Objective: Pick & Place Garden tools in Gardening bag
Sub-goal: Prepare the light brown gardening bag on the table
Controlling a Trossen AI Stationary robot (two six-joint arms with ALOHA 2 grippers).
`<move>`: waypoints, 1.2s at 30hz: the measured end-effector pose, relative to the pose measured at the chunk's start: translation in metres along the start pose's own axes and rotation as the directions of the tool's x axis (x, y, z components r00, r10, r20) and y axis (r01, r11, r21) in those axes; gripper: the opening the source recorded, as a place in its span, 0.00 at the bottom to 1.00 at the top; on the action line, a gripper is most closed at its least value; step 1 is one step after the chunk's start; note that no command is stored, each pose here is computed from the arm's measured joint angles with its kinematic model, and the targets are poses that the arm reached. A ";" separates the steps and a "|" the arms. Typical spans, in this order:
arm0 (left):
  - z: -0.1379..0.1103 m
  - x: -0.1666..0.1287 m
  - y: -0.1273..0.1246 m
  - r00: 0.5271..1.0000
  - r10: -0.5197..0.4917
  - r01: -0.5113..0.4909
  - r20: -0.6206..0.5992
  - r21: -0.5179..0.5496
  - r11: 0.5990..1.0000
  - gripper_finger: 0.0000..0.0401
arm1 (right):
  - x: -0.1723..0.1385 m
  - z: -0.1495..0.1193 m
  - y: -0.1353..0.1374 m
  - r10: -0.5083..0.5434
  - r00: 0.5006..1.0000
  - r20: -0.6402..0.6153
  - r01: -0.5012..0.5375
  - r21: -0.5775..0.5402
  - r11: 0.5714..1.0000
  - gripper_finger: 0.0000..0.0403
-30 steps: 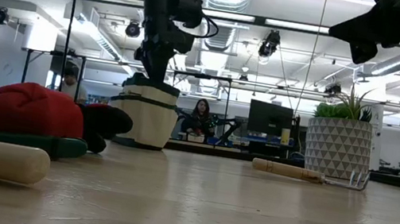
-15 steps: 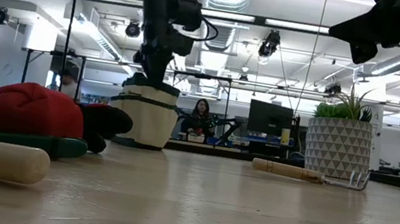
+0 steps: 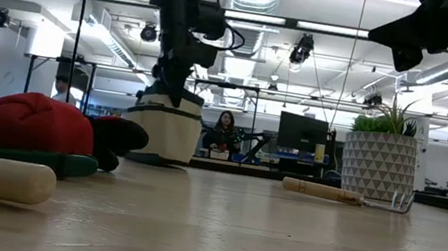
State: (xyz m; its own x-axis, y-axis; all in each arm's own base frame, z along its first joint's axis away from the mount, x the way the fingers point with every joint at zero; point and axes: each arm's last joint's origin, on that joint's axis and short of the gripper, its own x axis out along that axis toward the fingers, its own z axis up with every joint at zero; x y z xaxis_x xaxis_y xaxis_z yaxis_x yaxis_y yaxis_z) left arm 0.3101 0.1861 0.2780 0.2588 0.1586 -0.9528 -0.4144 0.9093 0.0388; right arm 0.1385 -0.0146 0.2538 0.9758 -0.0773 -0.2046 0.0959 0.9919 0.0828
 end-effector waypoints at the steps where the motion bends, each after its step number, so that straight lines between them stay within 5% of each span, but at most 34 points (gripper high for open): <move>1: 0.001 0.000 0.000 1.000 -0.011 0.011 0.007 -0.001 1.000 0.01 | 0.000 0.000 0.000 0.000 1.000 0.000 0.000 0.000 1.000 0.02; 11: 0.003 -0.001 -0.016 0.978 -0.206 0.205 0.034 0.012 0.979 0.01 | 0.000 0.000 0.000 0.000 1.000 0.000 0.000 0.000 1.000 0.02; 17: 0.004 -0.001 -0.040 0.973 -0.231 0.230 0.021 0.035 0.973 0.00 | 0.000 0.000 0.000 0.000 1.000 0.000 0.000 0.000 1.000 0.02; 36: -0.014 -0.014 -0.178 0.956 -0.294 0.280 0.010 0.281 0.918 0.00 | 0.000 0.000 0.000 0.000 1.000 0.000 0.000 0.000 1.000 0.02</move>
State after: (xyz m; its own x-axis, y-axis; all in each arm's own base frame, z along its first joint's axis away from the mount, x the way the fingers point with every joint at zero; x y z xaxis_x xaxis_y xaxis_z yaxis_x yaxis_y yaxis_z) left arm 0.3681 0.0170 0.2807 0.3781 -0.1122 -0.9189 -0.0627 0.9872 -0.1464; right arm 0.1385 -0.0146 0.2538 0.9758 -0.0773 -0.2046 0.0960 0.9919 0.0828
